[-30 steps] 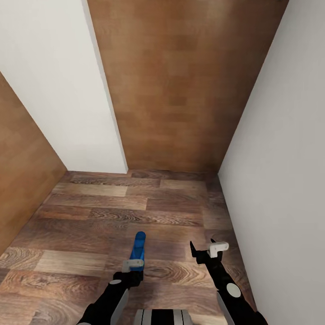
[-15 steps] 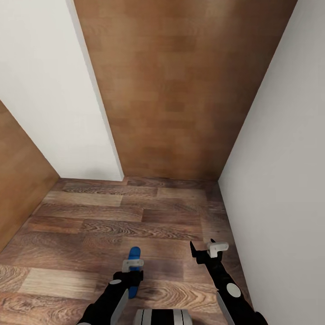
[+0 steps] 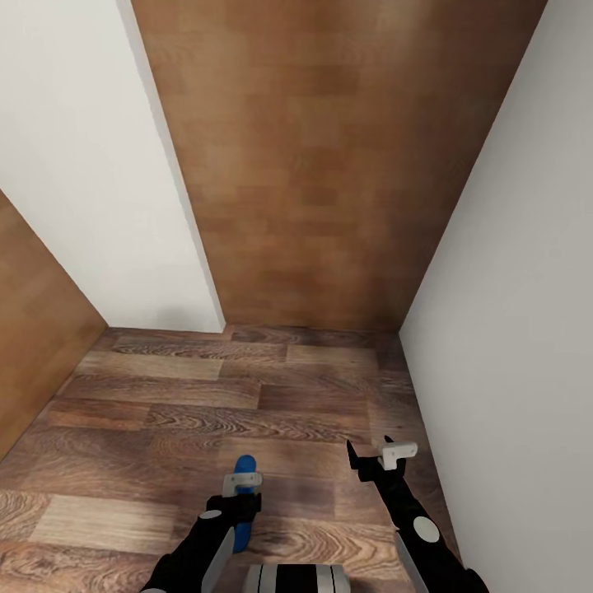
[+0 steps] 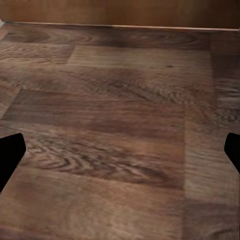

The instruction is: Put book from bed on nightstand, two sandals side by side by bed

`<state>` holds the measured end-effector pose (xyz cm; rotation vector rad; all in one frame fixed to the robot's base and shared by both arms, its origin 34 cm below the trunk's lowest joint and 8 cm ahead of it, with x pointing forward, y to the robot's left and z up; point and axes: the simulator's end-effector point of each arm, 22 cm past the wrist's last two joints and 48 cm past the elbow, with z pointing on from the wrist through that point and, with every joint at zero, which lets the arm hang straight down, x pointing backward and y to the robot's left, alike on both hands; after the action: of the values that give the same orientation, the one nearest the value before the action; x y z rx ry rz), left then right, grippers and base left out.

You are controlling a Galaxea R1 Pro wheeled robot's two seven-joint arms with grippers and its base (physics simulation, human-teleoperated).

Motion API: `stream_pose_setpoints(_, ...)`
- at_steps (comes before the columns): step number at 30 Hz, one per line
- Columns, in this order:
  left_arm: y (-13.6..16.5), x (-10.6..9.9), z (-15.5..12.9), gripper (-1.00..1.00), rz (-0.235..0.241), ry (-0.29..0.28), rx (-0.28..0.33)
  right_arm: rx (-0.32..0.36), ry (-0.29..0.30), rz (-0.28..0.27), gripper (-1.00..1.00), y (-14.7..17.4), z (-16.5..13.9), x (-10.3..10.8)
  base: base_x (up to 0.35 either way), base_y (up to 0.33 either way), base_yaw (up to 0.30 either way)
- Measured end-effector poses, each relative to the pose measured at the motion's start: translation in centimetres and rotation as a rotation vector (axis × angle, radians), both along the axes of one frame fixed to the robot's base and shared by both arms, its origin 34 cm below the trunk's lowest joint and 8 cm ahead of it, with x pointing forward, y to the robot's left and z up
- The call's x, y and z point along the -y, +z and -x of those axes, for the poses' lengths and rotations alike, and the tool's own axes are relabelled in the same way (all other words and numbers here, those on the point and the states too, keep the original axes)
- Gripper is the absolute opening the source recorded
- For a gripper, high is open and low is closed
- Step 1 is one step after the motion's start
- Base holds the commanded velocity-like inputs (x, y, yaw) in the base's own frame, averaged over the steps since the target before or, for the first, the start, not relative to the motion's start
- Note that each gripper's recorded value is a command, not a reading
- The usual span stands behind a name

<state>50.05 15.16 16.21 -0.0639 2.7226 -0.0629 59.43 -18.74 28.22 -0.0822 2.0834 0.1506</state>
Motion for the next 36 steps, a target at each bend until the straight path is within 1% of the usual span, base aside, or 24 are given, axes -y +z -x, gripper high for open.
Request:
stream_pose_setpoints(6,0.0,0.0,0.0,1.00,-0.001,0.001,0.000,-0.001,0.000,0.000,1.00,0.0,0.0,0.0,0.201,0.000,0.000)
stream_pose_setpoints(19,0.0,-0.1,0.0,1.00,-0.001,0.004,0.000,-0.001,0.001,-0.001,1.00,0.0,0.0,-0.1,0.012,0.000,0.000)
stream_pose_setpoints(36,-3.0,-0.1,2.4,1.00,-0.001,0.005,-0.071,-0.070,0.001,0.000,1.00,-3.7,1.6,0.0,0.000,0.000,0.000)
